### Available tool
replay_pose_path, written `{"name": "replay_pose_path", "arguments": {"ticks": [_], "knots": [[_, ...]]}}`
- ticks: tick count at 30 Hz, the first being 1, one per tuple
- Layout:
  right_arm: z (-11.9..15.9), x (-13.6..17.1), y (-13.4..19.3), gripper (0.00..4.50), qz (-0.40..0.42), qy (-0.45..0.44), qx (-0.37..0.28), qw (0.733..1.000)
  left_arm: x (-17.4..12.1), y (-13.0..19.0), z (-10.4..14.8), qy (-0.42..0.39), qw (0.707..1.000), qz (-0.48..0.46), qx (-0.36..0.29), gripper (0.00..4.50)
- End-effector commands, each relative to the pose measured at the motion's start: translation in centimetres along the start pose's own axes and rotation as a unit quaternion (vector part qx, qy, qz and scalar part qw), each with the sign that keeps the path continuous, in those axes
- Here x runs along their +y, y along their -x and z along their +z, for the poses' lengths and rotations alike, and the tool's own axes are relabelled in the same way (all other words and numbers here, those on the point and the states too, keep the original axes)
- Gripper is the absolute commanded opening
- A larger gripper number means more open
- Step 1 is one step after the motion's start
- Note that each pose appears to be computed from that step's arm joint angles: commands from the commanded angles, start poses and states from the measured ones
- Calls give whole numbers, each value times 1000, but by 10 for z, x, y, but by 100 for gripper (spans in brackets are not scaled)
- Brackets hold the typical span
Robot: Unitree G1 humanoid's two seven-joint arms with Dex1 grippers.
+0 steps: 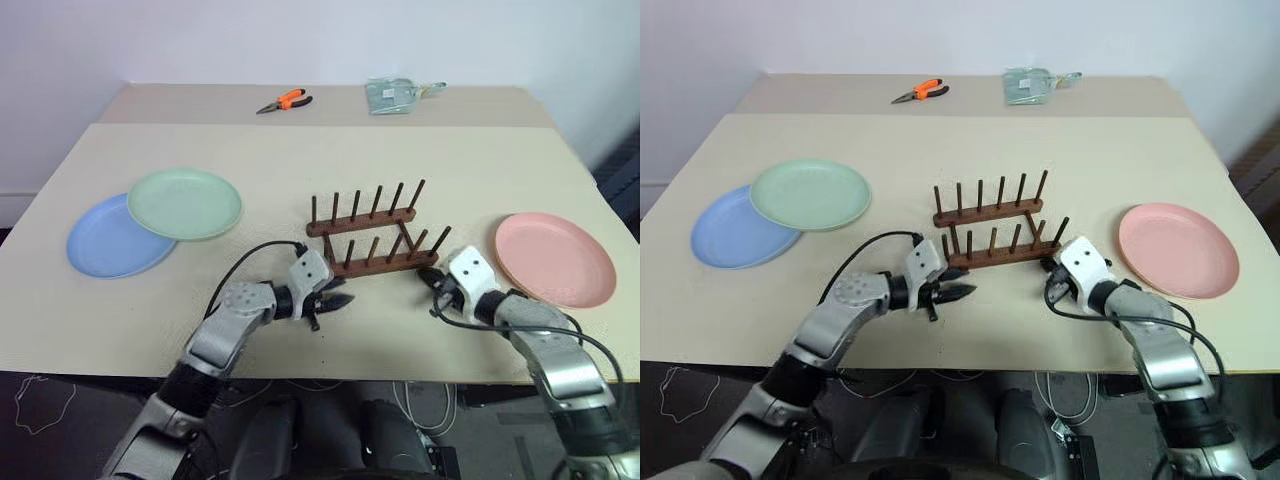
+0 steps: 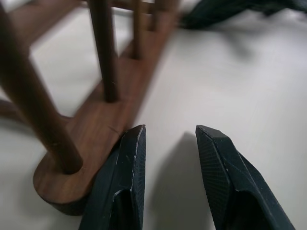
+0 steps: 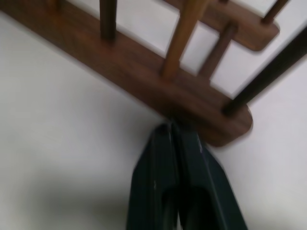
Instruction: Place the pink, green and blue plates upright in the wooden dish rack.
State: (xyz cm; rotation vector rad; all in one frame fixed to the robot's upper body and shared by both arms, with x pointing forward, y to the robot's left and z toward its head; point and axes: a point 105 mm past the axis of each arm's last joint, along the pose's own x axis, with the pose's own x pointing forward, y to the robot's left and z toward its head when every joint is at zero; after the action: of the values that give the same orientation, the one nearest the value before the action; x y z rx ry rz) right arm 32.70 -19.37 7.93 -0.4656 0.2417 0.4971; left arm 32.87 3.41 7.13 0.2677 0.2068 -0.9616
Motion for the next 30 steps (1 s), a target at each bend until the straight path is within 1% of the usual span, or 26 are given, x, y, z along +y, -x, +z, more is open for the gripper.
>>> {"name": "replay_pose_path", "arguments": {"ticks": [1, 4, 7, 8, 10, 11, 14, 17, 21, 23, 25, 27, 28, 30], "knots": [[-4, -14, -17, 2, -50, 11, 15, 999, 52, 14, -30, 13, 989, 137, 52, 170], [1, -22, -29, 2, -68, 2, 10, 998, 59, 13, -29, 9, 988, 146, 45, 170], [5, -25, -32, 2, -65, 4, 2, 998, 60, 12, -28, -3, 988, 146, 41, 170], [6, -26, -30, 26, -63, 2, -1, 998, 61, 12, -27, -6, 988, 148, 39, 168], [10, -31, -20, 86, -57, 6, -10, 998, 59, 13, -23, -3, 989, 142, 27, 168], [15, -36, -11, 130, -59, 20, -19, 998, 55, 14, -19, -2, 992, 129, 13, 168], [30, -55, 22, 286, -78, 61, -40, 994, 39, 18, -6, -10, 996, 83, -22, 168], [28, -76, 55, 433, -107, 88, -13, 990, 28, 22, 0, -5, 998, 53, -41, 168], [24, -82, 69, 433, -116, 90, 9, 989, 21, 23, 4, -5, 998, 34, -51, 168], [1, -88, 81, 433, -147, 55, 51, 986, 12, 20, 10, -5, 998, 6, -65, 168], [-25, -94, 88, 433, -183, 25, 97, 978, 6, 16, 17, -2, 997, -13, -79, 168], [-35, -94, 89, 433, -194, 11, 116, 974, 4, 14, 21, 2, 996, -20, -86, 168], [-37, -92, 88, 410, -196, 0, 117, 974, 3, 13, 22, 3, 996, -23, -89, 168], [-41, -91, 86, 348, -204, -20, 123, 971, 2, 13, 24, 1, 995, -28, -91, 168]]}}
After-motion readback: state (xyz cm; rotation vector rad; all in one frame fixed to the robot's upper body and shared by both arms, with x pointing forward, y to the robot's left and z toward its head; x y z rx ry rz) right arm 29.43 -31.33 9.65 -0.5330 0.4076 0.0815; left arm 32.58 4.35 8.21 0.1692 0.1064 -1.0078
